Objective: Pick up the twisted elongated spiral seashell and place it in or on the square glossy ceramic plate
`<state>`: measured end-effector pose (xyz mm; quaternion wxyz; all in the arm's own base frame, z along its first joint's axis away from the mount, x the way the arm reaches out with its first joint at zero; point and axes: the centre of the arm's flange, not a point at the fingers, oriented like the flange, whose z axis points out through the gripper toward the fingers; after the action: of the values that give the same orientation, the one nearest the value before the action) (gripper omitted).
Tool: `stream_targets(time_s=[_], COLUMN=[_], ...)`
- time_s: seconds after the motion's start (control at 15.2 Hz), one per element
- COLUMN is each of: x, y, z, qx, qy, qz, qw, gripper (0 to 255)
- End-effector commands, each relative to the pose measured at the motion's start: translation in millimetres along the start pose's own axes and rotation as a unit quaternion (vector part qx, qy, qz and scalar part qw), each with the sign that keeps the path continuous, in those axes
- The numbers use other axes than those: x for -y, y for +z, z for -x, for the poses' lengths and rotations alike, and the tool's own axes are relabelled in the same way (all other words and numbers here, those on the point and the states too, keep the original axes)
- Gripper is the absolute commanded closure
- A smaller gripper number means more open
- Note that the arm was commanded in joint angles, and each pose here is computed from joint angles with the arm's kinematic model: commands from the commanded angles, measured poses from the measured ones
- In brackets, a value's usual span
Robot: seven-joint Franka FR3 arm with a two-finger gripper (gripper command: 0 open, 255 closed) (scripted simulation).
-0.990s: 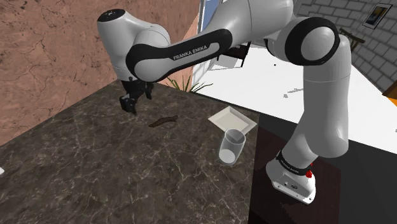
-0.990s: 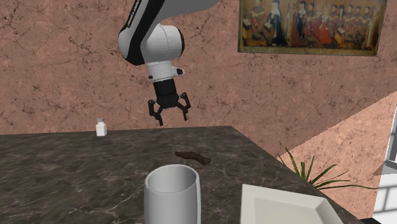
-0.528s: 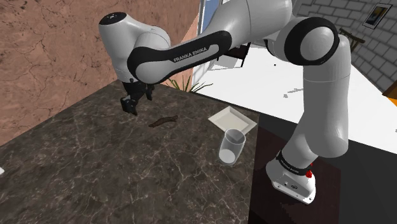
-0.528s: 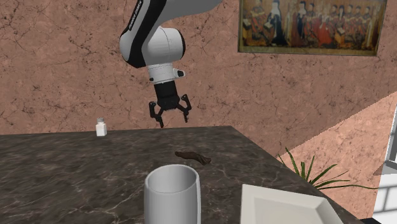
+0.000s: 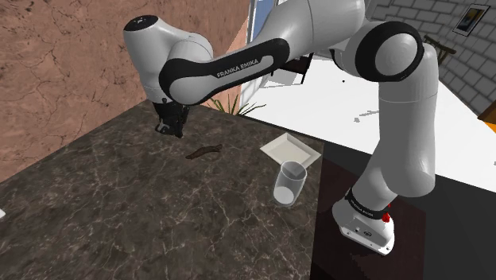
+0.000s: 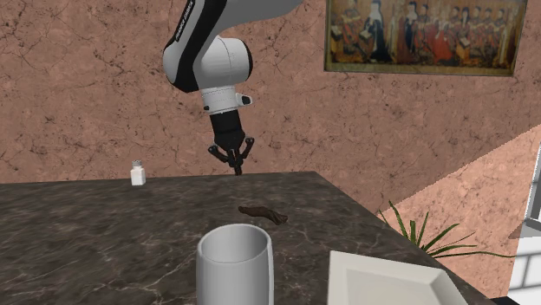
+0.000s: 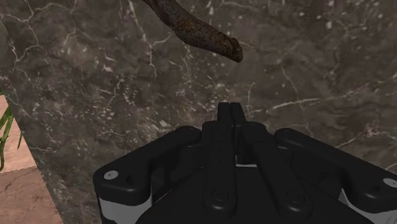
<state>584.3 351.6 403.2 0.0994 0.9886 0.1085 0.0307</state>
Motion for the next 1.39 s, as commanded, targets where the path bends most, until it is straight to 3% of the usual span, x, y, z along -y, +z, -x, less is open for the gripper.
stream_targets(time_s=[0.0,0.13,0.2,0.26,0.33,0.4,0.46,0.53,0.59,0.66,1.32], x=[0,0,0,-8,-15,-23,-30,-36,-43,-47,-45], y=[0,0,0,11,21,32,43,54,66,74,113], z=[0,0,0,2,3,3,3,3,1,0,10], qx=[0.0,0.0,0.0,0.016,0.032,0.048,0.064,0.079,0.094,0.104,0.104], qy=[0.0,0.0,0.0,-0.067,-0.133,-0.198,-0.263,-0.326,-0.388,-0.432,-0.432], qz=[0.0,0.0,0.0,-0.013,-0.025,-0.038,-0.05,-0.062,-0.074,-0.082,-0.082], qw=[1.0,1.0,1.0,0.9976,0.9903,0.9782,0.9614,0.9399,0.9139,0.8921,0.8921], gripper=[255,255,0,0,0,0,0,0,0,0,0])
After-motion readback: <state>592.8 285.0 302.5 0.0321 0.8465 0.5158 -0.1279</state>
